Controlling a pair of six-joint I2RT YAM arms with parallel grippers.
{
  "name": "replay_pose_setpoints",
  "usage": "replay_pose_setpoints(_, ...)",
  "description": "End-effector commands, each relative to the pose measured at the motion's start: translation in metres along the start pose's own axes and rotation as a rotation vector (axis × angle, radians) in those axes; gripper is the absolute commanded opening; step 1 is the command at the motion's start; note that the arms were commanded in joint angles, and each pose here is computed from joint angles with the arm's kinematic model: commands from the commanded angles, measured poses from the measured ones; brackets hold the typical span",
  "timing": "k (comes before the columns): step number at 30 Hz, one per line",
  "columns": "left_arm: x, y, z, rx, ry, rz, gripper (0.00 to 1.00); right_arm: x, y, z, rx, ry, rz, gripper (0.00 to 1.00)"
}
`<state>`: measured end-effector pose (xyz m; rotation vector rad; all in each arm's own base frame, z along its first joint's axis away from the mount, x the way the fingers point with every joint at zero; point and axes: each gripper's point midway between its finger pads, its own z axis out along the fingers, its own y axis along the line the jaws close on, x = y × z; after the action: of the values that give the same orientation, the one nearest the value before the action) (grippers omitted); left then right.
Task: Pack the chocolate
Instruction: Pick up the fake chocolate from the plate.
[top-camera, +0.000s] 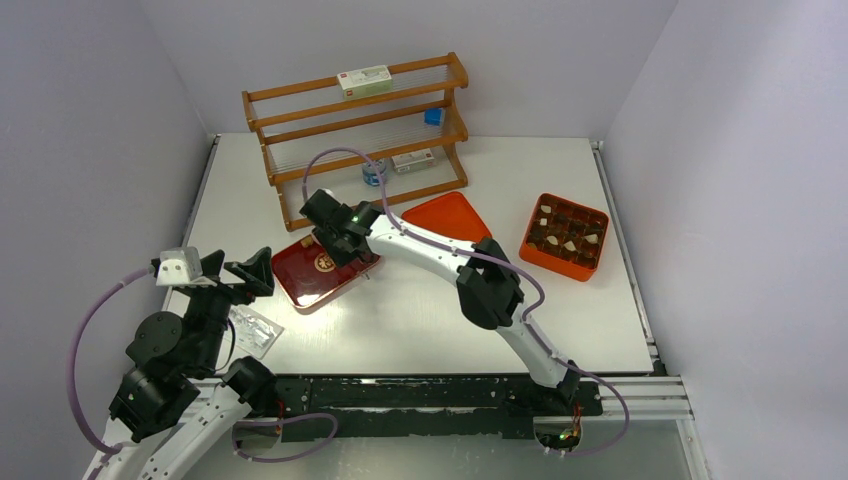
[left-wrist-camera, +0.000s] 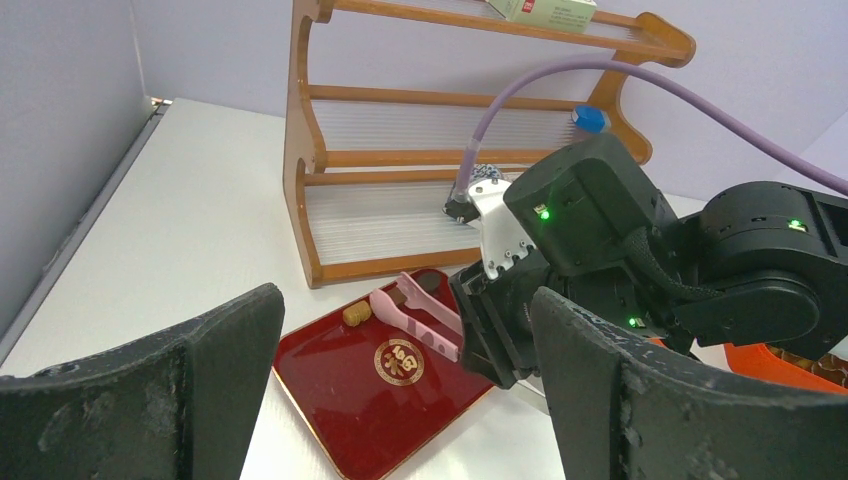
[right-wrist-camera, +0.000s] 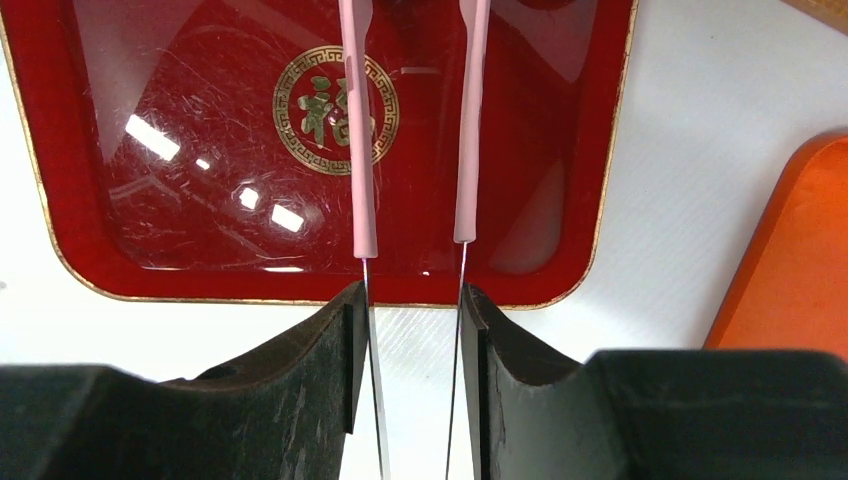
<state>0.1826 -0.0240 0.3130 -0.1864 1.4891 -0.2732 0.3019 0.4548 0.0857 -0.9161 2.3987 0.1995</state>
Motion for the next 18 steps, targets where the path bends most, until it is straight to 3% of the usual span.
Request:
replay_pose_setpoints(1, -0.005, 0.001, -0.001, -0.006, -0.018, -0.01, 0.98, -0.01, 0.004, -0.005, -0.006, -0.027, -0.009, 0.4)
replay_pose_setpoints(18, -0.003, 0.0, 0.0, -0.001, -0.012, -0.003, 0.98, -0.015, -0.001, -0.038, -0.01, -0.052, 0.047, 0.28)
